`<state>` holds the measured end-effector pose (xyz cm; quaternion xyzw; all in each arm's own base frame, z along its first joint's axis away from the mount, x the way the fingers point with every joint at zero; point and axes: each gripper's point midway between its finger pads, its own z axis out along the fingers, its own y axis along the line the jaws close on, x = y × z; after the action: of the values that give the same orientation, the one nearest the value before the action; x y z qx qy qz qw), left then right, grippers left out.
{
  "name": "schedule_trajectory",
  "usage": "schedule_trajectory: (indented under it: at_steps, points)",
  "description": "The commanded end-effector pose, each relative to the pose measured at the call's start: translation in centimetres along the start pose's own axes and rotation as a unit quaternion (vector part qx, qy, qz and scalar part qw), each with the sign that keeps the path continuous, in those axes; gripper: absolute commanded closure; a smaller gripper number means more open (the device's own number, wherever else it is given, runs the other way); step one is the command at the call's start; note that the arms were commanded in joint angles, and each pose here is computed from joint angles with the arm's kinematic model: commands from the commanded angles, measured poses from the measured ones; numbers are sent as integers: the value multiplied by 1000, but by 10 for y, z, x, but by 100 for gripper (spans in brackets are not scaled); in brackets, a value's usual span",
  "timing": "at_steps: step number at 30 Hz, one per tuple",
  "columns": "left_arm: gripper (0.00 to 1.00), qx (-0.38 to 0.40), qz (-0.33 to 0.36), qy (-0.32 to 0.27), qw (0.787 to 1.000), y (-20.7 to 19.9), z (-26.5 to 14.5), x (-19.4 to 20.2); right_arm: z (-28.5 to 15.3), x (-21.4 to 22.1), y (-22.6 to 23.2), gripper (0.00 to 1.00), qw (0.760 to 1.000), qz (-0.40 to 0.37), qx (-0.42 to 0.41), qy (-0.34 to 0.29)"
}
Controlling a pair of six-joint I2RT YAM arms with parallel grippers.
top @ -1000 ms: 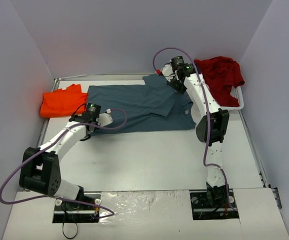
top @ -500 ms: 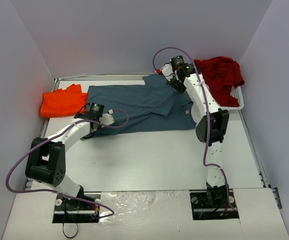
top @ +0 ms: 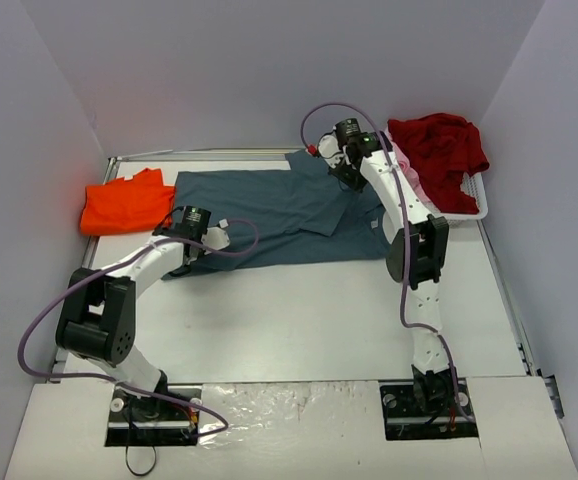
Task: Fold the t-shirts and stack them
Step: Fold the flattened tshirt in 1/3 of the way
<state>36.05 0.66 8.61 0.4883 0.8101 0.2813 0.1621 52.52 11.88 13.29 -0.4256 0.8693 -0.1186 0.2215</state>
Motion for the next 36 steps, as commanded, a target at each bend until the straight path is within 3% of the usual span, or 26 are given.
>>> schedule_trajectory:
  at_steps: [1, 7, 18, 29, 36]
  points:
    - [98, -30, -8, -6, 999, 21, -9, -7, -7, -3, 0, 100, 1000, -5, 14, 5]
    - [98, -36, -15, -8, 999, 24, -16, -5, -22, -2, 6, 100, 1000, -8, 16, 7]
    - [98, -58, -55, -37, 996, 20, -47, 4, -103, 20, 29, 100, 1000, 7, 10, -22]
    - [98, -26, -140, -120, 982, -5, -76, 2, -172, 61, 67, 100, 997, 32, -16, -65]
    - [98, -7, -129, -149, 980, -16, -91, 5, -189, 96, 94, 100, 997, 36, -30, -66]
